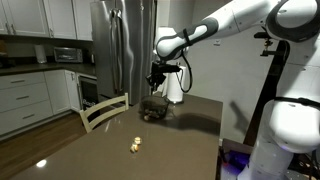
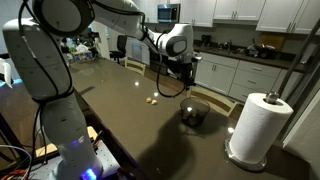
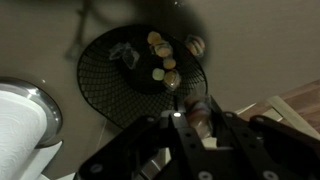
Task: Put the object on the table into the trash can.
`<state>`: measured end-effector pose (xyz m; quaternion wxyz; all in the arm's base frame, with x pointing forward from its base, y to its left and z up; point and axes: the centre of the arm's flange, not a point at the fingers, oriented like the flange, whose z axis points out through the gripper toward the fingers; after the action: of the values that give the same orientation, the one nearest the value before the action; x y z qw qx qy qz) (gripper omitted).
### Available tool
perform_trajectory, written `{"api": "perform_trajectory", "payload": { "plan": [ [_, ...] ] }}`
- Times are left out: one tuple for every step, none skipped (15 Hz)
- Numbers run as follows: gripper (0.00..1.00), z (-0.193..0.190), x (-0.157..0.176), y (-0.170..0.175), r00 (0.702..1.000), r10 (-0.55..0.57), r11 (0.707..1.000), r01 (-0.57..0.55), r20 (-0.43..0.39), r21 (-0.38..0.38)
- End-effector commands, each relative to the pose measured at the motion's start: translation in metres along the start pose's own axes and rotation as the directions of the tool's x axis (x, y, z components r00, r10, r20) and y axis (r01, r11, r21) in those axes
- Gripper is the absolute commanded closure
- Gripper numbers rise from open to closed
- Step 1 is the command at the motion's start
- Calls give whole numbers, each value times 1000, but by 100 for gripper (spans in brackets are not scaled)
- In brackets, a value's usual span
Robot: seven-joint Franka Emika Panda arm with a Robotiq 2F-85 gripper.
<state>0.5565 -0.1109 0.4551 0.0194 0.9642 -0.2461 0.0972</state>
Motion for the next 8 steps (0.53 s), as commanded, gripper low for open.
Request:
{"api": "perform_trajectory", "payload": {
  "plan": [
    [91, 9, -9, 20, 995, 91, 995, -89, 35, -43],
    [91, 13, -10, 23, 994, 106, 993, -104, 41, -47],
    [91, 15, -11, 25, 992, 118, 992, -115, 47, -50],
    [91, 18, -12, 26, 991, 126, 991, -123, 52, -52],
    [91, 19, -13, 26, 989, 134, 990, -131, 55, -55],
    [72, 20, -15, 25, 988, 141, 989, -138, 56, -55],
    [49, 21, -16, 25, 988, 144, 989, -141, 59, -55],
    [48, 22, -18, 25, 988, 145, 988, -142, 59, -54]
  ]
}}
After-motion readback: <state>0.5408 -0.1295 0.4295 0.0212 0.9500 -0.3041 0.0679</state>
